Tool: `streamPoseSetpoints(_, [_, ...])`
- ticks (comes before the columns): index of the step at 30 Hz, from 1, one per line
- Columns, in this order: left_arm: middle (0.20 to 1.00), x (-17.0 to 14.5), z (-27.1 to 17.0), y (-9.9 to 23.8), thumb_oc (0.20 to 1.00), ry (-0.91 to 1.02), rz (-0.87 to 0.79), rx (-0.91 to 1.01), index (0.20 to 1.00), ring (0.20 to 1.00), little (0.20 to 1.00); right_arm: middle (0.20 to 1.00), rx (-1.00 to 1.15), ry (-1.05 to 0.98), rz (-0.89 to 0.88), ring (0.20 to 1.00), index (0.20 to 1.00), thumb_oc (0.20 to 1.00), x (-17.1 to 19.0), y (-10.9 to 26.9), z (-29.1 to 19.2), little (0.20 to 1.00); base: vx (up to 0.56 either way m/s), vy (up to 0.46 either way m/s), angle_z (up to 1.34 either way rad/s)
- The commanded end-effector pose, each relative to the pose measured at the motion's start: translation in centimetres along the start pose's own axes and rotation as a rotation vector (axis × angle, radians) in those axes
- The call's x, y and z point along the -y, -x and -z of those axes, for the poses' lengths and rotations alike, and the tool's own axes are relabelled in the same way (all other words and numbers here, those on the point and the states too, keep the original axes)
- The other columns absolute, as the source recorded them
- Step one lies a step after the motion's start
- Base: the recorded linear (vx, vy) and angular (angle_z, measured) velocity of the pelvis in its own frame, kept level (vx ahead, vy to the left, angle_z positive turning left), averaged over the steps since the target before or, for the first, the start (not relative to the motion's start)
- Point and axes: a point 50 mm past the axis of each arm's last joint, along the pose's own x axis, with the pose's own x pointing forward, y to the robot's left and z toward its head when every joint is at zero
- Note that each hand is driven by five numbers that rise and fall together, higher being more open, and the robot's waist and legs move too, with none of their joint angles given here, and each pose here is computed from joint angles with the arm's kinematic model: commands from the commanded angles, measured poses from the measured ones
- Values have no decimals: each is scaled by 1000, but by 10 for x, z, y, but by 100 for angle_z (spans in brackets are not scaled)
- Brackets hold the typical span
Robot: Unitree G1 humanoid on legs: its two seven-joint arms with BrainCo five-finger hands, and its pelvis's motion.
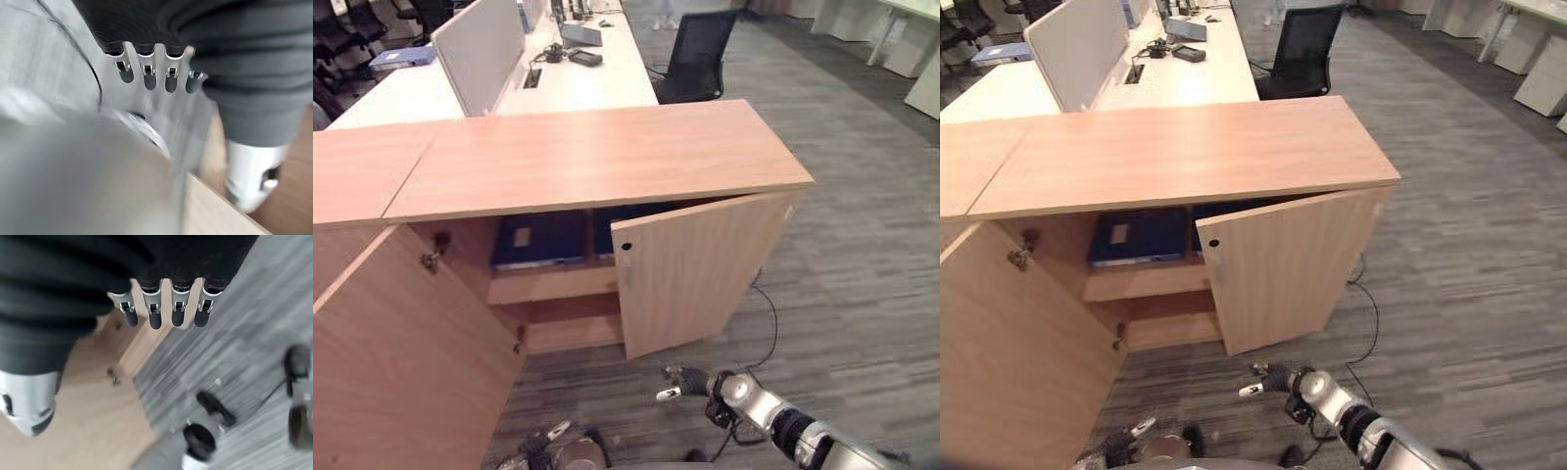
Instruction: Put the empty folder in the office cabinet
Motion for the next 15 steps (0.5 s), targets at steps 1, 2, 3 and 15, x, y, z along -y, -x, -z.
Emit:
streamPoseSetpoints(1, [1000, 10, 3, -1, 1000, -19, 28, -5, 1000, 1000, 1000, 1000, -87, 34, 96, 1000, 1000, 1000, 5, -9, -2, 1000, 51, 246, 78])
streamPoseSetpoints(2, [1000, 12, 1, -1, 1000, -46, 30, -5, 1000, 1000, 1000, 1000, -151, 33, 124, 1000, 1000, 1000, 8, -7, 10, 1000, 36, 161, 71])
streamPoseSetpoints(3, [1000, 12, 1, -1, 1000, -47, 30, -4, 1000, 1000, 1000, 1000, -150, 32, 125, 1000, 1000, 1000, 8, -7, 10, 1000, 44, 169, 72])
streamPoseSetpoints(15, [1000, 18, 14, 0, 1000, -159, 80, -14, 1000, 1000, 1000, 1000, -274, -125, 133, 1000, 1000, 1000, -12, 0, 54, 1000, 47, 220, 81])
